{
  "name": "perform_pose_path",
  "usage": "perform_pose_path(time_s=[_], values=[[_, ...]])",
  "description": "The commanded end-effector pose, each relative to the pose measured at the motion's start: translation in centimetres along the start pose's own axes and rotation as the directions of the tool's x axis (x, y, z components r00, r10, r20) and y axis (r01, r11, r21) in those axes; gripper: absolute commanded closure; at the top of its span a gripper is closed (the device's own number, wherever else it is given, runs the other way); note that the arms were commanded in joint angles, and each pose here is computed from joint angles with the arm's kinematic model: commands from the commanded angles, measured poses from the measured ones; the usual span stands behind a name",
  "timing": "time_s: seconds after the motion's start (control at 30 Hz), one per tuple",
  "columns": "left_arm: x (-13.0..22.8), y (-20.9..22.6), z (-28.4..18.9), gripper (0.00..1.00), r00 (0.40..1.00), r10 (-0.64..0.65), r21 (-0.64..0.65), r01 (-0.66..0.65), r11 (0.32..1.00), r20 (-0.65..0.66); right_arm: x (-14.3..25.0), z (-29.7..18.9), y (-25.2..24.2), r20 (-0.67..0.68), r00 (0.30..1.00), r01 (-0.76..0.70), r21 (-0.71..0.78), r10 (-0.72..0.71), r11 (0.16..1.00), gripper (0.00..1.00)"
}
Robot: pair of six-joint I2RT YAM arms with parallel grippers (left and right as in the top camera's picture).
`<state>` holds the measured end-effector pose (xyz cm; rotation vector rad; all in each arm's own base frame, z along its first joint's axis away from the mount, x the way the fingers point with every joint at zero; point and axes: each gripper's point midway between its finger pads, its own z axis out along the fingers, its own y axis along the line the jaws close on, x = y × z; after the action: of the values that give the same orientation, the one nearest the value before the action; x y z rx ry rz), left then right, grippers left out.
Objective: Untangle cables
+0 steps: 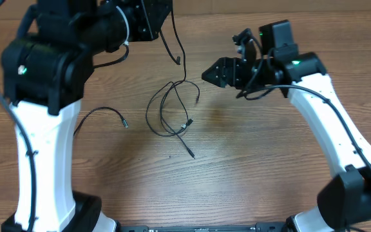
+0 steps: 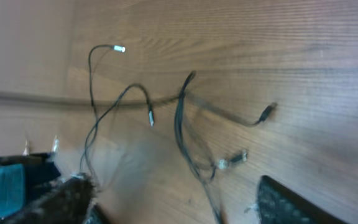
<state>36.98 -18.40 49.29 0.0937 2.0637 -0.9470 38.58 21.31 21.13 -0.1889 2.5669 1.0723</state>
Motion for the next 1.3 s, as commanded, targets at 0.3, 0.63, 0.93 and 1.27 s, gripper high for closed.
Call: perform_pose_path(time_s=[0.3, 0.63, 0.93, 1.27], values=[[-1.9, -1.7, -4.4, 0.96, 0.992, -0.013, 0.007, 0.012, 1.000, 0.125, 1.9, 6.7, -0.7, -0.097, 0.992, 0.080, 0.007, -0.079, 0.997, 0.34], [-4.4, 2.2, -6.0, 0.96, 0.971, -0.097, -0.076, 0.116, 0.990, 0.220, 4.6, 6.4, -0.2, -0.205, 0.979, 0.006, -0.028, -0.012, 1.000, 0.35], [-4.7, 2.6, -6.1, 0.96, 0.965, -0.112, -0.090, 0.137, 0.987, 0.238, 7.6, 8.8, 3.2, -0.280, 0.960, -0.038, -0.029, 0.028, 0.999, 0.40], [-5.4, 3.1, -6.4, 0.96, 0.940, -0.186, -0.096, 0.221, 0.971, 0.284, 6.2, 16.8, 5.8, -0.115, 0.972, -0.212, -0.057, 0.204, 0.976, 0.43]])
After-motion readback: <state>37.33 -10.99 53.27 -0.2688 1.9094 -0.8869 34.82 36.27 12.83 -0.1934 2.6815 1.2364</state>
